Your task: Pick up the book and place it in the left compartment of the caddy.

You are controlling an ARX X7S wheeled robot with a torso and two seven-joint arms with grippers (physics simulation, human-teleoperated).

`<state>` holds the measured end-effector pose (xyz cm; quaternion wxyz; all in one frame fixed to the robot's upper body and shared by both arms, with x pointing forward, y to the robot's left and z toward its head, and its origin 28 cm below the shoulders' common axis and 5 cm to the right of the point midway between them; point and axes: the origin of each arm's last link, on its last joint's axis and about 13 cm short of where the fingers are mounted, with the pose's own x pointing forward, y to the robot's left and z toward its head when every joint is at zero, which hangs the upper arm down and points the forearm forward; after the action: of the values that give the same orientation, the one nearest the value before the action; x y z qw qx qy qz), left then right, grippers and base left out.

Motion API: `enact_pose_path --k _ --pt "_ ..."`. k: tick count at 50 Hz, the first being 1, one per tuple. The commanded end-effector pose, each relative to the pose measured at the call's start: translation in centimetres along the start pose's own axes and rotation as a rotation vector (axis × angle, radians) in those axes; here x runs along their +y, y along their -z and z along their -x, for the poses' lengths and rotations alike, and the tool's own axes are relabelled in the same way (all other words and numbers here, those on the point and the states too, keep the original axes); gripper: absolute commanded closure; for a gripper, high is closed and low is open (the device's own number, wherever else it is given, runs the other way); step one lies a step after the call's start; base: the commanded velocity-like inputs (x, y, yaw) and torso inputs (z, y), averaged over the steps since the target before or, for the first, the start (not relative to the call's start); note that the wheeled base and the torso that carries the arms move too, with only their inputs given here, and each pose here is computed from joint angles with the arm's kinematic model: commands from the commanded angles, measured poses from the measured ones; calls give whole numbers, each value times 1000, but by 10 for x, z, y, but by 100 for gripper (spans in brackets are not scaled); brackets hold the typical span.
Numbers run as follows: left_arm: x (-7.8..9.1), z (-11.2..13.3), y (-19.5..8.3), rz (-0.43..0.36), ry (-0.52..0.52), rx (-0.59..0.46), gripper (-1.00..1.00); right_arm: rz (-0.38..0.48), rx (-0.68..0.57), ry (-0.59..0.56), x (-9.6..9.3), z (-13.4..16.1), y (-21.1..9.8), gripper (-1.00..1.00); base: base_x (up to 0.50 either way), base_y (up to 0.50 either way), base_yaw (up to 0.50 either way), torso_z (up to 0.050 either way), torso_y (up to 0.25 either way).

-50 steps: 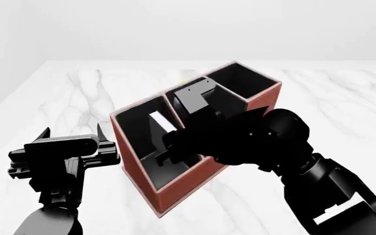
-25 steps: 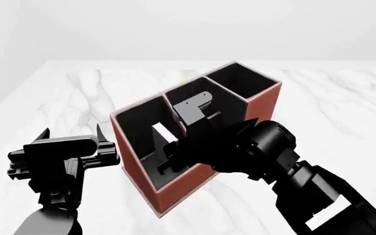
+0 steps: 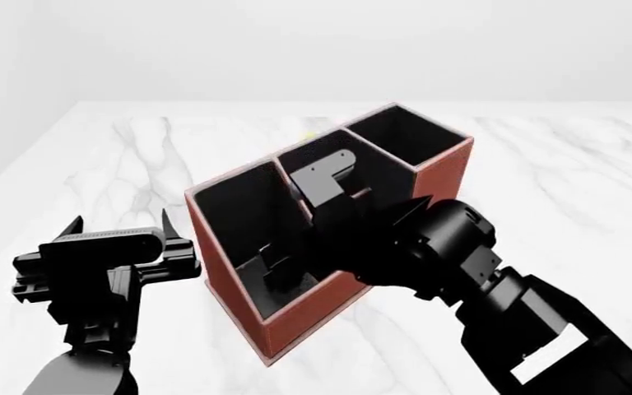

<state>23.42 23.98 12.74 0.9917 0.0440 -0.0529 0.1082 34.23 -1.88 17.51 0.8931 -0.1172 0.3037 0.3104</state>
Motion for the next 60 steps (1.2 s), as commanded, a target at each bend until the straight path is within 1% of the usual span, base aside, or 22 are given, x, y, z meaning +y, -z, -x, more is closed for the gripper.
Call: enact_pose_path --k 1,4,10,12,13,15,18,21,24,25,26,27,29,31,33,35,36,38,42,49,54,60 --pt "0 0 -1 -1 0 -2 -100 4 -7 2 0 2 -3 -100 0 0 0 0 0" --pt "0 0 -1 0 -1 -2 -100 5 -12 3 -1 4 -5 -100 0 0 0 0 0" --pt "1 0 -2 0 -1 -4 -100 10 -69 19 -3 24 -23 -100 0 0 0 0 0" --pt "1 0 -2 -1 -1 -4 -100 17 -107 37 -5 36 -33 -100 0 0 0 0 0" --pt "1 0 -3 0 -3 -6 -100 18 -146 46 -6 50 -45 -100 0 0 0 0 0" --pt "1 0 -3 0 -4 -6 -100 16 -186 53 -6 65 -54 -100 0 0 0 0 0" --pt "1 0 -2 0 -4 -5 -100 9 -224 63 -7 80 -61 -100 0 0 0 0 0" --pt "1 0 -2 1 -5 -5 -100 -7 -239 87 -11 87 -59 -100 0 0 0 0 0" --pt "1 1 -3 1 -3 -8 -100 -3 -240 104 -11 86 -50 -100 0 0 0 0 0" --pt "0 1 -3 1 -2 -10 -100 18 -268 161 -11 83 -41 -100 0 0 0 0 0" --pt "1 1 -3 1 -2 -11 -100 35 -282 182 -11 82 -37 -100 0 0 0 0 0" --pt "1 1 -3 3 -3 -10 -100 69 -310 239 -11 79 -29 -100 0 0 0 0 0" --pt "1 1 -3 2 -5 -11 -100 81 -396 297 -12 76 -18 -100 0 0 0 0 0" --pt "1 1 -3 2 -6 -10 -100 8 -436 300 -9 77 -2 -100 0 0 0 0 0" --pt "1 1 -3 2 -5 -12 -100 39 -498 370 -6 76 9 -100 0 0 0 0 0" --pt "1 1 -3 3 -4 -14 -100 23 -538 396 -2 73 23 -100 0 0 0 0 0" --pt "1 2 -3 4 -5 -16 -100 62 -602 476 0 71 36 -100 0 0 0 0 0" --pt "1 2 -3 5 -4 -14 -100 81 -643 530 2 68 47 -100 0 0 0 0 0" --pt "1 2 -3 4 -2 -16 -100 67 -678 580 4 69 58 -100 0 0 0 0 0" --pt "0 2 -5 0 -3 -24 -100 55 -734 588 13 76 78 -100 0 0 0 0 0" --pt "0 2 -5 3 -2 -26 -100 21 -754 598 13 78 83 -100 0 0 0 0 0" --pt "0 1 -6 3 0 -27 -100 -20 -839 649 11 79 87 -100 0 0 0 0 0"
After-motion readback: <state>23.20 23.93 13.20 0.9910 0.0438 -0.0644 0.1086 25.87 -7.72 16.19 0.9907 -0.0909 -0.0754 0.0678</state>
